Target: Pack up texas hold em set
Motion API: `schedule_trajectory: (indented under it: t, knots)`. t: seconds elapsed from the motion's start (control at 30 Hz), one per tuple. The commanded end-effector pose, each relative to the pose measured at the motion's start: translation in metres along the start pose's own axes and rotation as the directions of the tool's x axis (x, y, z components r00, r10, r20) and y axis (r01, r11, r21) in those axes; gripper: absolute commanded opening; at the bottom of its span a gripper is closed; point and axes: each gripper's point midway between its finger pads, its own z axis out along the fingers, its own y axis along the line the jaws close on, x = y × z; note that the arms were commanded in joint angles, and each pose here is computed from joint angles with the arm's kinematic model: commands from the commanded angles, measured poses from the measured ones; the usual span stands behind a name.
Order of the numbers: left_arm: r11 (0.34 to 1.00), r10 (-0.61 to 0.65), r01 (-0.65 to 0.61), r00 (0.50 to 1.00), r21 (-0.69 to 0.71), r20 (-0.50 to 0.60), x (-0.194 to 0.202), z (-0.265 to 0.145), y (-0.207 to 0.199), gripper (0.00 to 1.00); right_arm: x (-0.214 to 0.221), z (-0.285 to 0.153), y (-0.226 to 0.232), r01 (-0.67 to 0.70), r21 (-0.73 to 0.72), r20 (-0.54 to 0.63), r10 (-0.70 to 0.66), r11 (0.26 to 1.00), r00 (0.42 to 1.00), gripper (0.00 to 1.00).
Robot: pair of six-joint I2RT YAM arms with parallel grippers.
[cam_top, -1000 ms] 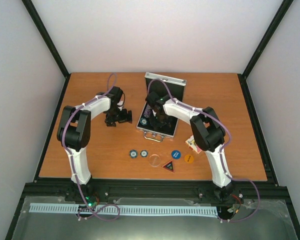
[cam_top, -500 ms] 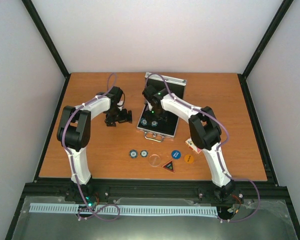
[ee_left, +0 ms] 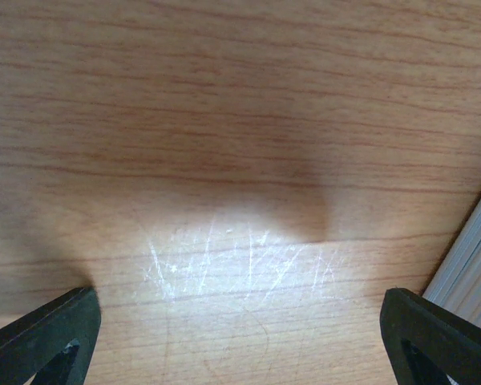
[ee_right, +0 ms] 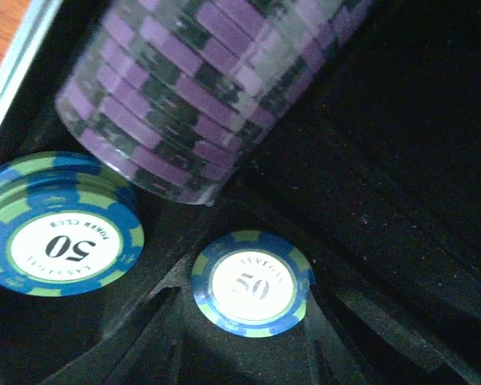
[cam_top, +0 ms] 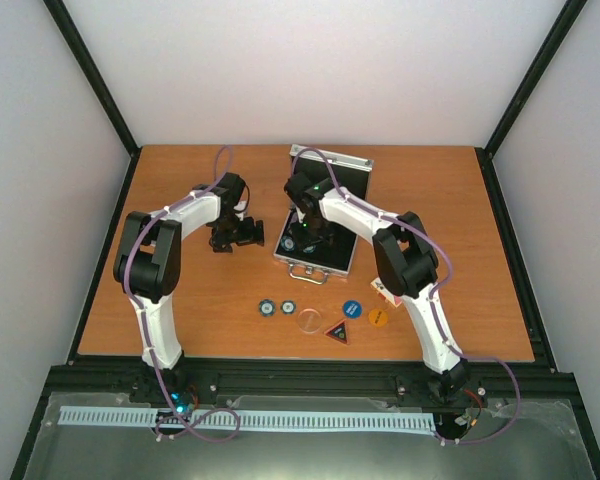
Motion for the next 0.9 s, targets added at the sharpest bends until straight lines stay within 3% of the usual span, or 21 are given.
schedule_trajectory:
  t: [0.0,0.27,0.57,0.67,0.87]
  knots:
    - [1.000,-0.001,0.001,1.000,-0.004,-0.015,0.000,0.006,0.005,0.99,0.000,-0.004,-0.004,-0.006,0.024,0.019,0.005,1.000,1.000,0.46]
    - [1.000,-0.005,0.005,1.000,0.002,-0.019,0.000,0.008,0.005,0.99,0.008,0.010,-0.008,0.001,0.038,-0.024,0.000,0.999,1.000,0.65]
    - [1.000,-0.007,0.007,1.000,-0.005,-0.021,0.003,0.007,0.008,0.99,0.013,0.031,-0.010,0.004,0.044,-0.064,-0.002,0.999,0.998,0.66]
    - [1.000,-0.008,0.008,1.000,-0.005,-0.020,0.002,0.006,0.009,0.99,0.017,0.039,-0.013,0.004,0.056,-0.073,0.000,0.998,0.997,0.63]
    - [1.000,-0.008,0.008,1.000,-0.004,-0.020,0.001,0.005,0.009,0.99,0.022,0.045,-0.018,0.000,0.080,-0.079,0.007,0.997,0.997,0.38]
